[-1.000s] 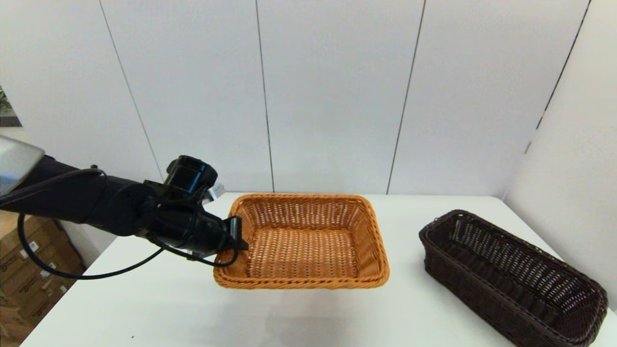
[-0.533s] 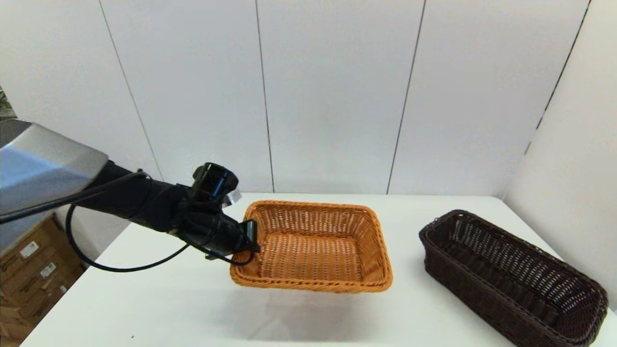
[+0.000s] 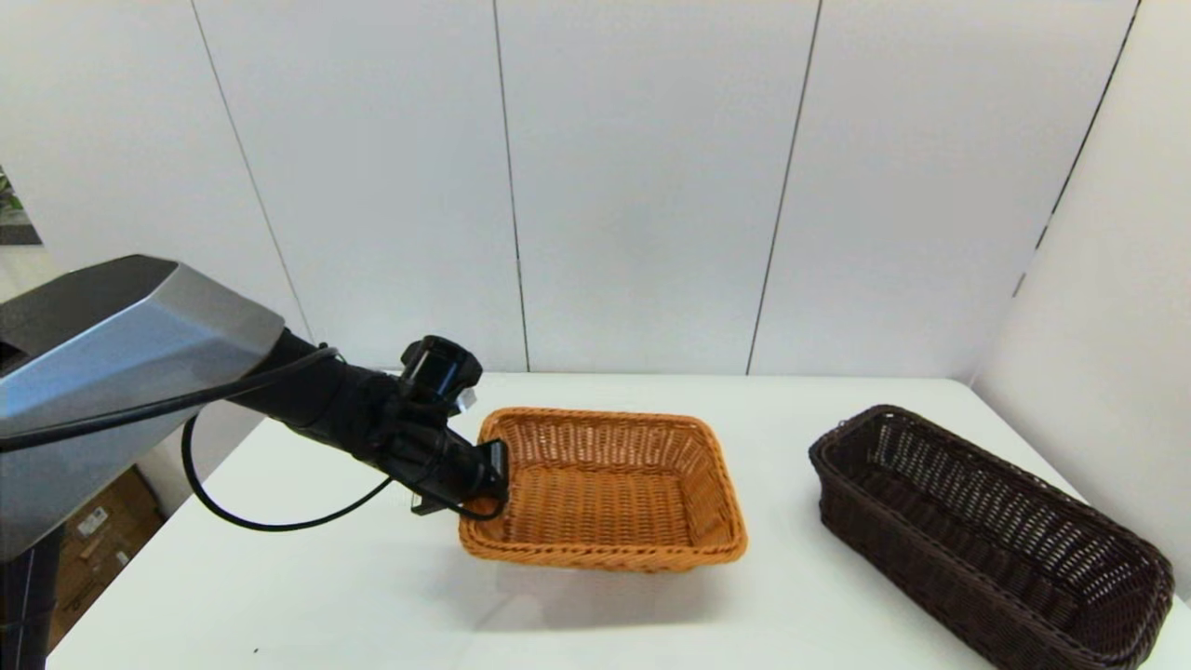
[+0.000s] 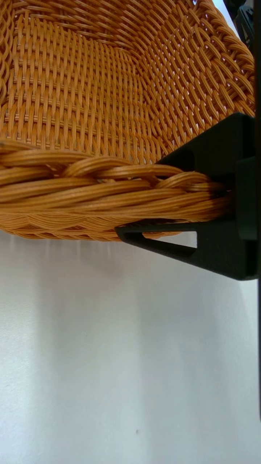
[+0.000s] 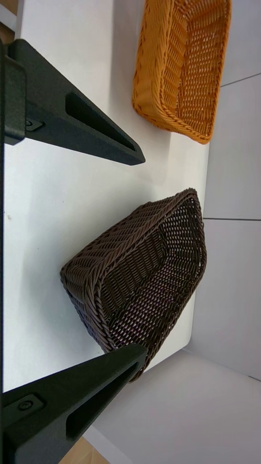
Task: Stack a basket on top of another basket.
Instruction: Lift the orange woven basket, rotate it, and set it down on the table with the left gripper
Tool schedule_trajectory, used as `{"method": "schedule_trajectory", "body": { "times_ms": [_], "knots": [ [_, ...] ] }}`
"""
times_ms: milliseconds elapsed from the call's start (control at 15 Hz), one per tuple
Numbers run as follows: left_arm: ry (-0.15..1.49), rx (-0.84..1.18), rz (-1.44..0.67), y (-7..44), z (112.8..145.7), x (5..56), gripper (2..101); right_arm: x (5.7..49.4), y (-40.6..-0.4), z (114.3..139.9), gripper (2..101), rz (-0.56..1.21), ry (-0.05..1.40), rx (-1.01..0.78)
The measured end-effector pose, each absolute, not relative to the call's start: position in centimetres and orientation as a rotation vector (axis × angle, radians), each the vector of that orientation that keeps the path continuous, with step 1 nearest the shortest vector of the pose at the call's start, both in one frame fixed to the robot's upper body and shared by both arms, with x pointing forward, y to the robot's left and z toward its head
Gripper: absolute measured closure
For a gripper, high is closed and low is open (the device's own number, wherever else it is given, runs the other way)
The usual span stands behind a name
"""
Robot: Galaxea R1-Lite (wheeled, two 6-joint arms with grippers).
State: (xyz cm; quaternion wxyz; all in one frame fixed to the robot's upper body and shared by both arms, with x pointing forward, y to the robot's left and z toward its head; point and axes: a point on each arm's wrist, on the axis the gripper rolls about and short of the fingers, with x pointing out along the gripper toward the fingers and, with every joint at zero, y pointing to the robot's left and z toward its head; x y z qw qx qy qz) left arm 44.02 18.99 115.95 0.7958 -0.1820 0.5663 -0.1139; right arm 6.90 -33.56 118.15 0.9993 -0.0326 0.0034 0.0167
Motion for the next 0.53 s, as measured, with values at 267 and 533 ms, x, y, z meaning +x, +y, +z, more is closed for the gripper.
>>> {"method": "schedule_trajectory", "body": {
  "times_ms": [267,533],
  "knots": [
    [1.255,-0.389,-0.233,18.98,115.59,43.68,87.5,6.90,-33.56,118.15,4.6,0.033,0.007,-0.065],
    [1.273,-0.393,-0.247,18.81,115.52,43.51,87.5,6.90,-33.56,118.15,4.6,0.033,0.007,-0.065]
  ]
}}
